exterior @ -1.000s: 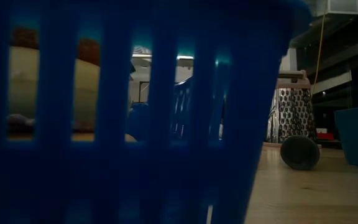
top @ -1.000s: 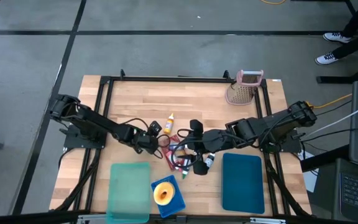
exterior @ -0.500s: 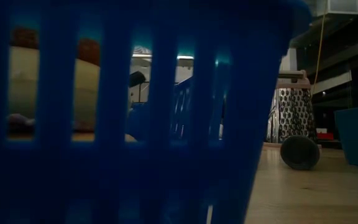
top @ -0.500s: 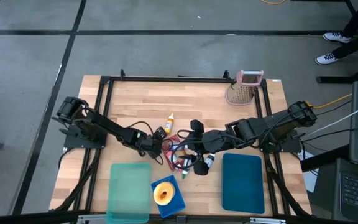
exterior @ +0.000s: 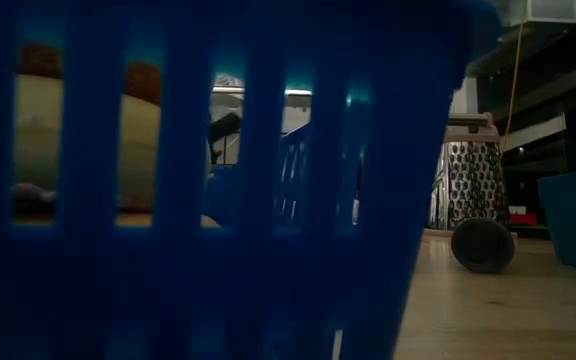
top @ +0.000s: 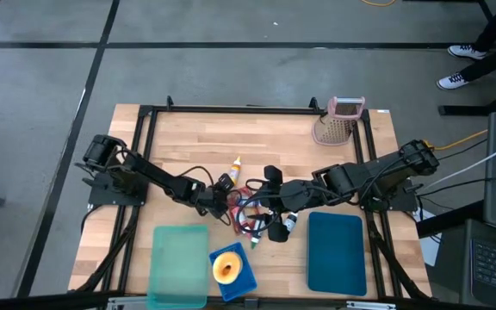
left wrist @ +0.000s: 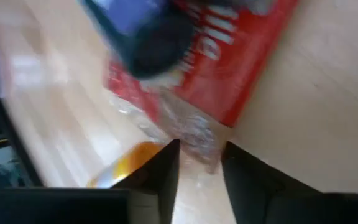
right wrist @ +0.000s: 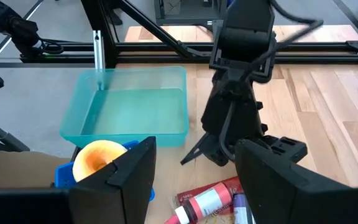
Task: Pick & Place Food Item
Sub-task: Put the red popcorn bag into the green bin
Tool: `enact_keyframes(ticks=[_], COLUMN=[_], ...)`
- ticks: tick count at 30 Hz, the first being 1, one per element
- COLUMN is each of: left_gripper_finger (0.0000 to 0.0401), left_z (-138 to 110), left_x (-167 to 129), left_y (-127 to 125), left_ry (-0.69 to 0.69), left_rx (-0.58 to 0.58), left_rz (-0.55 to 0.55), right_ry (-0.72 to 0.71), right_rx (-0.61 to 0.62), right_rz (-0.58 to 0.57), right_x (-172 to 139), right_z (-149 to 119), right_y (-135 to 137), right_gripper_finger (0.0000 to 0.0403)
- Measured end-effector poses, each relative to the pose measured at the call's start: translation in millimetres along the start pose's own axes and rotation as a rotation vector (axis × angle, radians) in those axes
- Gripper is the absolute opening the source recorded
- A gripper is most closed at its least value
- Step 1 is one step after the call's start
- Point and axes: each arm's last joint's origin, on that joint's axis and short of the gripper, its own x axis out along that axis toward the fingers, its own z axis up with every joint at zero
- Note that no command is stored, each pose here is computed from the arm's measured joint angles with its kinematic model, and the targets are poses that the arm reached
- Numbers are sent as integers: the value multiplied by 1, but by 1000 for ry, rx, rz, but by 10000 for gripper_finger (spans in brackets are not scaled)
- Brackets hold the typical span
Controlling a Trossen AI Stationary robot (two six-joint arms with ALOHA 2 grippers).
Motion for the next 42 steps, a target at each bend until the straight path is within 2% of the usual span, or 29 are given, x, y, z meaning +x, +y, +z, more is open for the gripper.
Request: enact_keyframes(ticks=[9, 16, 21, 26, 29, 42], left_gripper_finger=[9, 2, 2, 2, 2, 2], left_z=[0, 12, 19, 15, 11, -20], left_x=[15, 4, -10, -31, -49, -136], left_y=[-5, 12, 22, 35, 45, 66], left_ry=[77, 61, 97, 181, 180, 70], left_rx=[-36, -67, -62, -57, -81, -331], left_rz=[65, 89, 54, 98, 140, 314], right_ry=[-1, -5, -6, -5, -9, -55], right_rx=[0, -6, -7, -11, -10, -41], right_rz=[0, -1, -10, -8, -8, -28], right_x=[0, 0, 0, -1, -3, -20], right_z=[0, 0, 0, 0, 1, 7], right_y=[0, 0, 0, 0, 0, -4], right_gripper_finger=[217, 217, 217, 217, 217, 217])
